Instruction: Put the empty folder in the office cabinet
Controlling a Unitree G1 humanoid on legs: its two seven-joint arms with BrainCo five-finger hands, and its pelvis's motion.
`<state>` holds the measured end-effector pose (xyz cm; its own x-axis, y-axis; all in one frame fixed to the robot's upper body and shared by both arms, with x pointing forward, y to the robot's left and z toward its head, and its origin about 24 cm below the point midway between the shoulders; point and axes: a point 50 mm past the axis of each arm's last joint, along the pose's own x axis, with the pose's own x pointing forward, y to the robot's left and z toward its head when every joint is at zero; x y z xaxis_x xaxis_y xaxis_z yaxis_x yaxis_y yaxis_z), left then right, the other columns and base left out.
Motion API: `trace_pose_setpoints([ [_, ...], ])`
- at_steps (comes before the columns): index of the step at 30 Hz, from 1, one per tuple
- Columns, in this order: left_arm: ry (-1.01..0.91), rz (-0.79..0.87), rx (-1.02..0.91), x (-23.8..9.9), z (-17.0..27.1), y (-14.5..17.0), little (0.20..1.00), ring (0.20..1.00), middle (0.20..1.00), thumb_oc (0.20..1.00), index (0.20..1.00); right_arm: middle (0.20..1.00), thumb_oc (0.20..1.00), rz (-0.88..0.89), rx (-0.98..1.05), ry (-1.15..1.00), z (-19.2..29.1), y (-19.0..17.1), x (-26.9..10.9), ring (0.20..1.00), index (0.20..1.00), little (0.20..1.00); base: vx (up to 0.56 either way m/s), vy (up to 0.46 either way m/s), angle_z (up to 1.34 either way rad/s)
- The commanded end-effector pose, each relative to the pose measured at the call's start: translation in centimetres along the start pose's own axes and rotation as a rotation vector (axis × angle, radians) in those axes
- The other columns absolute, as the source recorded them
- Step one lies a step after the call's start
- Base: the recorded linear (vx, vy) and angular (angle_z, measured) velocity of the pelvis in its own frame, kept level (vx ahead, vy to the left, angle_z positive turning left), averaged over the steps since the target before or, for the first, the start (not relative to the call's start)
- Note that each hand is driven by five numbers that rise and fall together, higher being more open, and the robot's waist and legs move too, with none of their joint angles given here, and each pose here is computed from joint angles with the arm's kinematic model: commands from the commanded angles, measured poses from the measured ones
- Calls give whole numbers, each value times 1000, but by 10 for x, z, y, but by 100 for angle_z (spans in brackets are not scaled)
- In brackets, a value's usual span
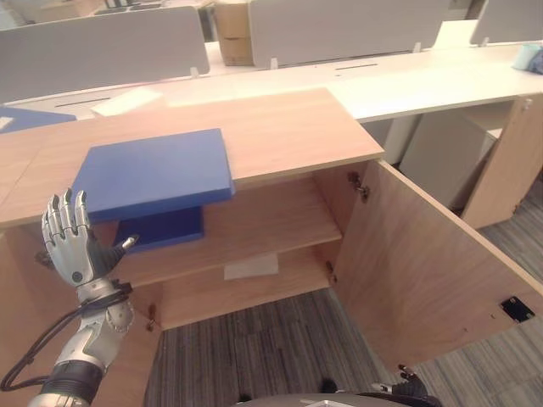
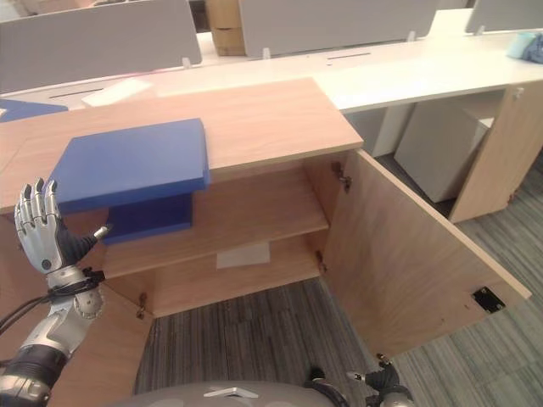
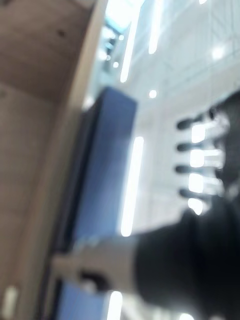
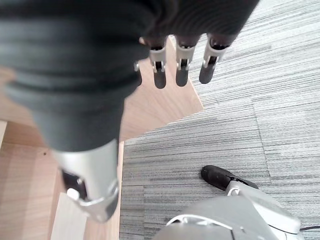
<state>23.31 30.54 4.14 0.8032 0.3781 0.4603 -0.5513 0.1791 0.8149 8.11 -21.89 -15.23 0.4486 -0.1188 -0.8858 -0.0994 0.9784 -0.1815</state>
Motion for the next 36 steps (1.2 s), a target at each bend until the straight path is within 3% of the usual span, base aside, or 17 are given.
trace_pose_setpoints([
  [1,-140,69,59,41,12,17,1000,1000,1000,1000,1000,1000,1000,-35,-8,-99,30,-9,5,1000,1000,1000,22,48,-3],
  [25,-29,-8,152,69,-9,17,1000,1000,1000,1000,1000,1000,1000,-61,13,-116,30,-24,3,1000,1000,1000,6,19,-6],
  [26,-23,-24,152,70,-10,16,658,658,658,658,658,1000,1000,-65,12,-120,30,-25,3,1000,1000,1000,0,0,0],
  [27,-18,-35,152,70,-10,16,200,200,200,200,200,1000,1000,-68,11,-123,31,-26,3,1000,1000,1000,0,0,0],
  [36,-35,-71,104,76,-5,15,200,200,200,200,200,1000,1000,-77,27,-168,40,-30,3,1000,1000,1000,0,0,0],
])
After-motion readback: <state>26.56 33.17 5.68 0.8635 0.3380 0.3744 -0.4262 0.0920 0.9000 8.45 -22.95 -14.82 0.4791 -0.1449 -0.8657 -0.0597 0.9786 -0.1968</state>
